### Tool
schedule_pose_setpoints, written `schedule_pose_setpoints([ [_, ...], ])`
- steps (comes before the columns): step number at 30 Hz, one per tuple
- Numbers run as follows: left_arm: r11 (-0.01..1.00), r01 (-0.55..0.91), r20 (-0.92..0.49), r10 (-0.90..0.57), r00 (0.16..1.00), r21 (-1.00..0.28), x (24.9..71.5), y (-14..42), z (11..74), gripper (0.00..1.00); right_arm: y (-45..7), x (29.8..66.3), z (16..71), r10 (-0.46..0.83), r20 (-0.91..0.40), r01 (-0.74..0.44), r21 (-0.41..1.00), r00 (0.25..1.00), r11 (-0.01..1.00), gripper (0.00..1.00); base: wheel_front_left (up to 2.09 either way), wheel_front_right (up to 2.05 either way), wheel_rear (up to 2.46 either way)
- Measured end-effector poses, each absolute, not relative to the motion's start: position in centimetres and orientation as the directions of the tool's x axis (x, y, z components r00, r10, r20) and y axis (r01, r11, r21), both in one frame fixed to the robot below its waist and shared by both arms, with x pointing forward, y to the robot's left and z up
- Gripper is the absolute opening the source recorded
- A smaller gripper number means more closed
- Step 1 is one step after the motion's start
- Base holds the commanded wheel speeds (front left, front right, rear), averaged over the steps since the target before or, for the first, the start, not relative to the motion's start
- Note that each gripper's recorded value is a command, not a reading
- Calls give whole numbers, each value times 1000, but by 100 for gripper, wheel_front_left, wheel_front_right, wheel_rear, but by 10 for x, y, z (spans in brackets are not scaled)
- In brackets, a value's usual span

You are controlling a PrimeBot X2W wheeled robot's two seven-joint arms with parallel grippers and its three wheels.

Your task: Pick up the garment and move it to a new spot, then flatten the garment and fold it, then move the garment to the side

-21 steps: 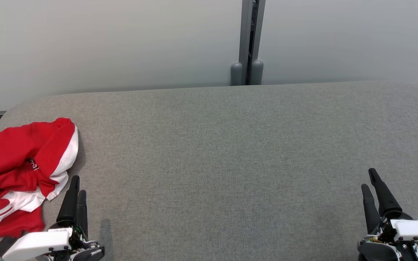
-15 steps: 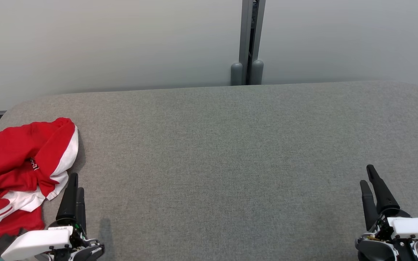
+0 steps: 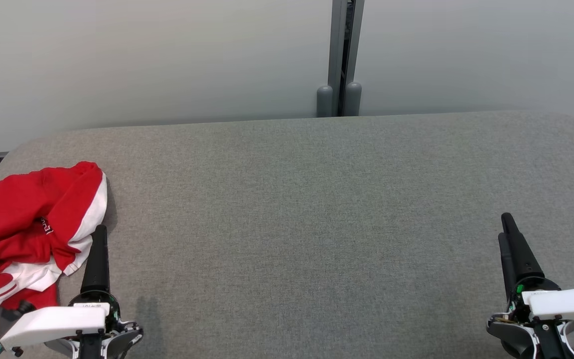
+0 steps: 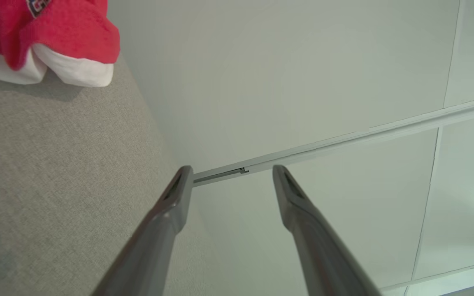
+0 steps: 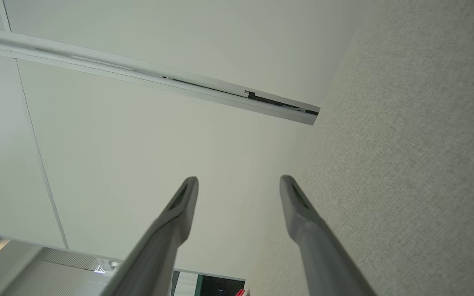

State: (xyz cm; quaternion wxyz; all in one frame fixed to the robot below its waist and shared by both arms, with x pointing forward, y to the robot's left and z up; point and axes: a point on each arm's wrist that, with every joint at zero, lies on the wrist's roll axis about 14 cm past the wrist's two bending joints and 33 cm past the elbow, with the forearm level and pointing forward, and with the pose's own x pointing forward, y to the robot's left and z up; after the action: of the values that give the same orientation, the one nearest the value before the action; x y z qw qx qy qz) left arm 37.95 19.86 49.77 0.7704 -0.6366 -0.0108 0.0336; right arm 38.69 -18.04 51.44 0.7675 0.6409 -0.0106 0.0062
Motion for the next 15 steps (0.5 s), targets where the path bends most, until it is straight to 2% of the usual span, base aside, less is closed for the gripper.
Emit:
schedule_pose_setpoints([
  [11, 435, -19, 5, 54, 999, -900, 381, 194, 506, 100, -175, 388, 524, 10, 59, -58, 935, 998, 350, 100, 0, 0, 0],
  [15, 551, -14, 19, 53, 998, -834, 380, 195, 509, 100, -171, 389, 528, 33, 73, -80, 875, 997, 478, 100, 0, 0, 0],
])
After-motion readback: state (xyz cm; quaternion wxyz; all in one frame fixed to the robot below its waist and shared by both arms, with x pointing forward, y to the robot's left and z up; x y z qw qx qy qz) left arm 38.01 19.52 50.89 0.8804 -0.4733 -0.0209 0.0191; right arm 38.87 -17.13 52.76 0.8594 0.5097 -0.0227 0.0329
